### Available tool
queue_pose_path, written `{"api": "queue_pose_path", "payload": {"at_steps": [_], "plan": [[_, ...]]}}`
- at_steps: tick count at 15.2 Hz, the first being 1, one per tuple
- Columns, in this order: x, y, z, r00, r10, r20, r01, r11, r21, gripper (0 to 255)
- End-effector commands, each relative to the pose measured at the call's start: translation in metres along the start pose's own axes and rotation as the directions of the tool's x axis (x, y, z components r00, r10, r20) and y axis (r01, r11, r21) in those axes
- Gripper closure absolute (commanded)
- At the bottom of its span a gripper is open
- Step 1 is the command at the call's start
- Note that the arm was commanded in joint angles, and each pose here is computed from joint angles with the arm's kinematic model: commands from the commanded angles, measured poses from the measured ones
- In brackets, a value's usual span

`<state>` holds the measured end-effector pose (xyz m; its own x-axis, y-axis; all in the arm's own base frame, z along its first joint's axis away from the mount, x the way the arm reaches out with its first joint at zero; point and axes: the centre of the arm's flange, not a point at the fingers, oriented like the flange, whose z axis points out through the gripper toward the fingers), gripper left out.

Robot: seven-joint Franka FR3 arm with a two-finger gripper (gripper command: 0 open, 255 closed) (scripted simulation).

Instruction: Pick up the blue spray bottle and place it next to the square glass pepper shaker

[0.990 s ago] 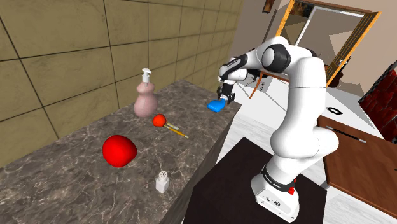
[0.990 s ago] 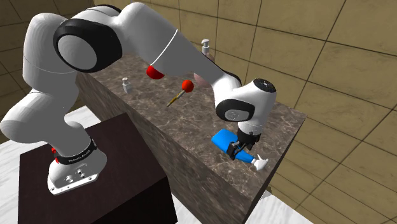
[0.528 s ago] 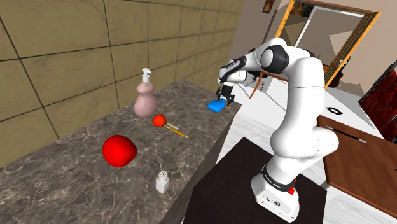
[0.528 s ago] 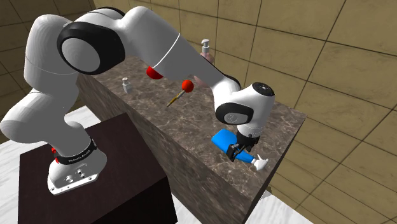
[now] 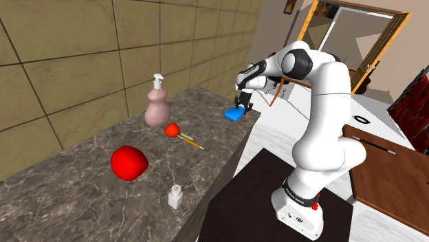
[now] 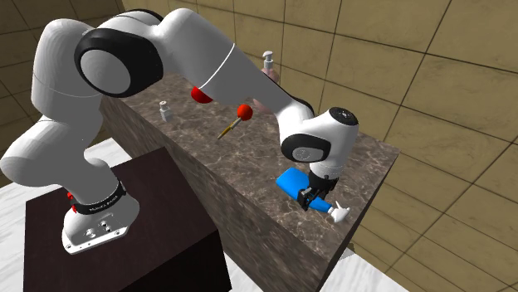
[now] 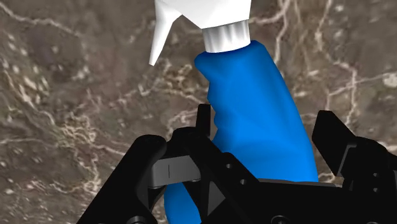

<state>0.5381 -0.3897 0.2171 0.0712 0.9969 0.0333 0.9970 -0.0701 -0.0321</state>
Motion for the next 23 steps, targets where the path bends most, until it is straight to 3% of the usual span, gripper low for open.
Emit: {"api": "queue_pose_path", "payload": {"at_steps": [1, 4, 23], "plan": [[0.0, 0.0, 0.0, 1.0, 0.0, 0.0, 0.0, 1.0, 0.0, 255], [0.0, 0.0, 0.0, 1.0, 0.0, 0.0, 0.0, 1.0, 0.0, 255], [0.003, -0.003, -0.1, 1.0, 0.0, 0.0, 0.0, 1.0, 0.0, 255]]}}
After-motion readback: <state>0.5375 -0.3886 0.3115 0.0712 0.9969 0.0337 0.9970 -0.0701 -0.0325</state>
